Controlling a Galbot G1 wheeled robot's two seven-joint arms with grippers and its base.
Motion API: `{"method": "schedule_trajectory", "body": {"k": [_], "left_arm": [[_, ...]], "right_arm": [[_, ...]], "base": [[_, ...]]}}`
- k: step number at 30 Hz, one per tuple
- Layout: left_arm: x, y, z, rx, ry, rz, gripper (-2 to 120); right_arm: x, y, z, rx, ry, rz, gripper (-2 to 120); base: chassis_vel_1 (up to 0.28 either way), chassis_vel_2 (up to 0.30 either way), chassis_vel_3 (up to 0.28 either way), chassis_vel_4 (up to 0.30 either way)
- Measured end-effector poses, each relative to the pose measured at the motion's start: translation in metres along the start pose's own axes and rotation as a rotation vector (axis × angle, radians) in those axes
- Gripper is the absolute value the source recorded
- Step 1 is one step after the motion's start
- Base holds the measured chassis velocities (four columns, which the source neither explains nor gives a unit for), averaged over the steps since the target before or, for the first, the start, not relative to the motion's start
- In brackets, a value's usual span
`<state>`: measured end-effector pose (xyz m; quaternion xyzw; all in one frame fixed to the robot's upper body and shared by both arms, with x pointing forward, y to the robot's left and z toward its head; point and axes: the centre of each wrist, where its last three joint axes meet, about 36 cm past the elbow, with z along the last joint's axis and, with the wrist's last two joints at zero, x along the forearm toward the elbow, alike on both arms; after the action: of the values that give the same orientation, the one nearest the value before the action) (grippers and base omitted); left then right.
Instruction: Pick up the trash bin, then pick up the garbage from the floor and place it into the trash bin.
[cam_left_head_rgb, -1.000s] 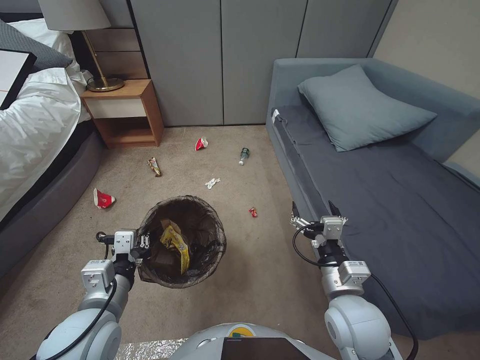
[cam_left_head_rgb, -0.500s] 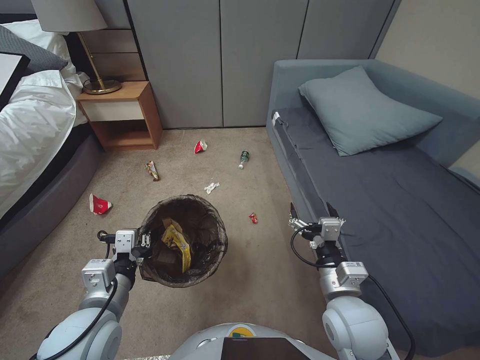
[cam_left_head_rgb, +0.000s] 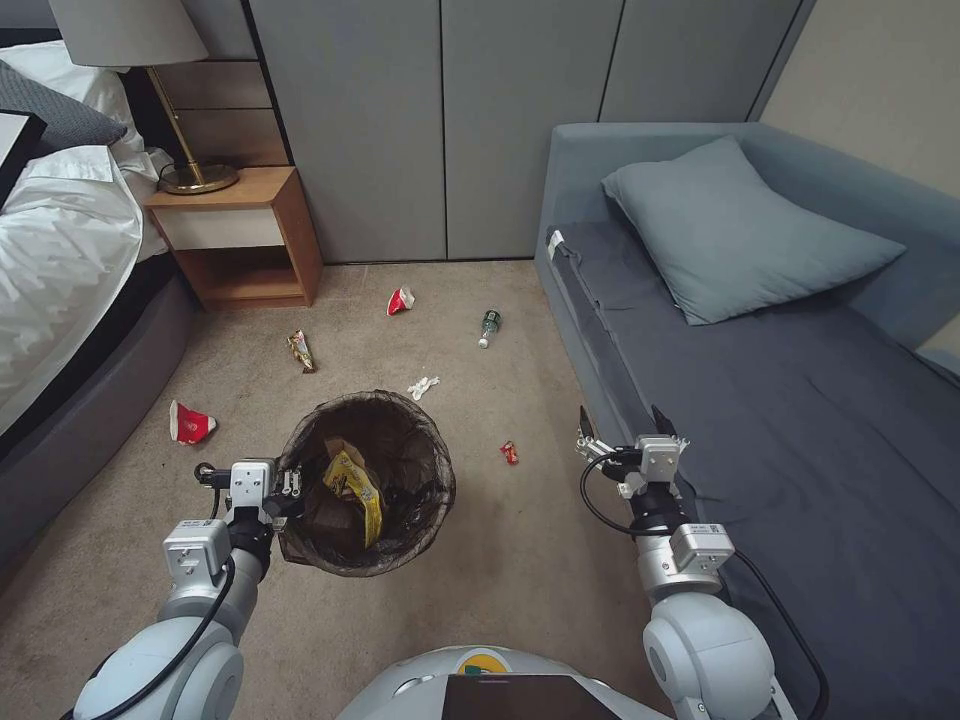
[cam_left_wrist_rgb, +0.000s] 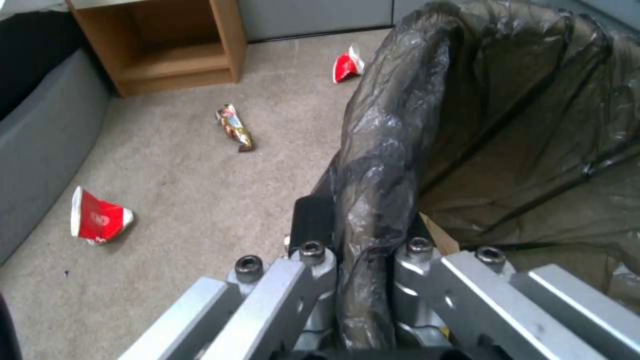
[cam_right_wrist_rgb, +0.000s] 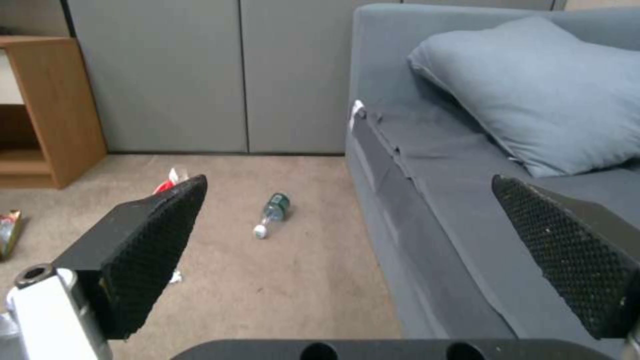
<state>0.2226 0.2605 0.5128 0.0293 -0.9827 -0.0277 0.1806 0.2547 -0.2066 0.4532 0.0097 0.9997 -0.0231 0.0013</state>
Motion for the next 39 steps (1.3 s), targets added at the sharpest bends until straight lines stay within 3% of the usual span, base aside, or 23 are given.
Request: {"method": "schedule_trajectory", "body": {"k": [39], "left_arm": [[0.0022, -0.0011, 0.0031, 0.011, 0.017, -0.001, 5]], "right_arm": [[0.0032, 0.0077, 0.0022, -0.011, -0.003, -0.028, 100]], "base": [[-0.07, 0.068, 0.07, -0.069]]}}
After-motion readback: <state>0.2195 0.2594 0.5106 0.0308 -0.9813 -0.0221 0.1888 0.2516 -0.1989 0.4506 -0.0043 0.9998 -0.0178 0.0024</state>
